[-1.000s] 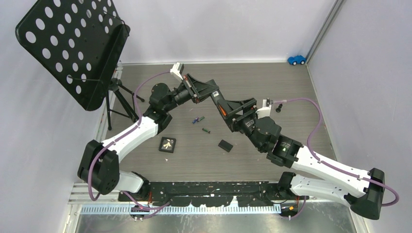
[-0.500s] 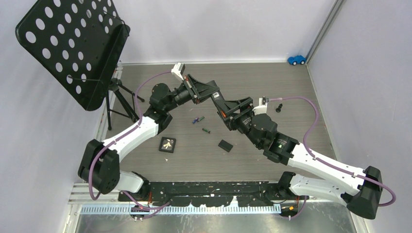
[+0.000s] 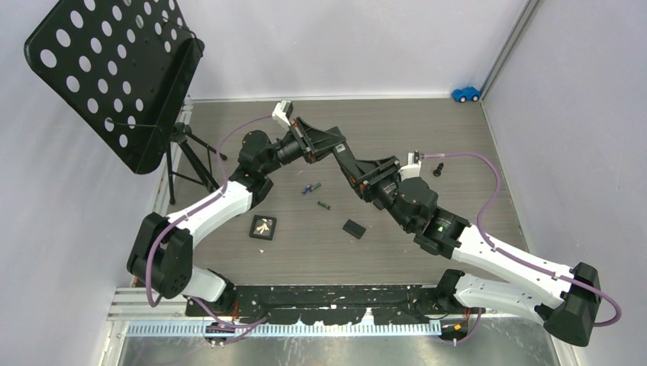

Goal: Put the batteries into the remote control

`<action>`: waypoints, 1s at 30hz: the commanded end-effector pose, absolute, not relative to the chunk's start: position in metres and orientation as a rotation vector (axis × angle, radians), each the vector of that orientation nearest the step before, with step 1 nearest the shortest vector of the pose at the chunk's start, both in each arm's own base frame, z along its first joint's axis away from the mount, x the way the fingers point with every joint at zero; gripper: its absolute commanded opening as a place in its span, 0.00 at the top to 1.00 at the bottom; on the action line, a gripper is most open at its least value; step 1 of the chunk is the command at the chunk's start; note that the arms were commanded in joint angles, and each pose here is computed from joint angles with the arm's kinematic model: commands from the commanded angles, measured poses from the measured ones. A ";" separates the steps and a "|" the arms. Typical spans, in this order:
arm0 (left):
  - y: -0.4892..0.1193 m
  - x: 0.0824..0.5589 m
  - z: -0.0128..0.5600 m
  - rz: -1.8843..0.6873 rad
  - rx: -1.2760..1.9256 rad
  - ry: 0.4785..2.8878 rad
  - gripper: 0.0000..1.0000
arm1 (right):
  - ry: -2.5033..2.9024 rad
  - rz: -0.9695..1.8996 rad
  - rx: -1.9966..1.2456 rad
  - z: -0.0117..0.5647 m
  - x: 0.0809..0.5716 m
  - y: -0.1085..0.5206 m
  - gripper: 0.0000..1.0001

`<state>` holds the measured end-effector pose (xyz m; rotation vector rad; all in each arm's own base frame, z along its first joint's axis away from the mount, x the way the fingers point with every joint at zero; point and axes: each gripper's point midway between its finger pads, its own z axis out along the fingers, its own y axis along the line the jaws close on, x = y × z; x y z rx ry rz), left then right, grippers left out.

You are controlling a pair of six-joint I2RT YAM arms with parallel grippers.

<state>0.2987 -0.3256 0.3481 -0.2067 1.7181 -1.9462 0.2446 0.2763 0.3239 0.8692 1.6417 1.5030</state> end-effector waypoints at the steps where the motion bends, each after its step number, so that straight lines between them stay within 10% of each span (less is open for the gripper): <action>1: -0.326 0.294 0.377 -2.025 -0.163 1.614 1.00 | 1.610 1.528 0.880 0.329 0.245 0.273 0.67; 9: -0.326 0.296 0.379 -2.096 -0.222 1.606 1.00 | 1.623 1.493 0.849 0.316 0.244 0.271 0.68; 13: -0.326 0.295 0.373 -2.069 -0.204 1.624 1.00 | 1.591 1.484 0.814 0.323 0.242 0.262 0.26; 16: -0.326 0.294 0.363 -2.041 -0.201 1.650 1.00 | 1.567 1.493 0.747 0.334 0.236 0.258 0.20; 23: -0.326 0.290 0.350 -2.032 -0.192 1.683 1.00 | 1.614 1.448 0.582 0.339 0.223 0.256 0.23; 30: -0.325 0.288 0.350 -2.027 -0.178 1.687 1.00 | 1.641 1.411 0.554 0.327 0.220 0.252 0.47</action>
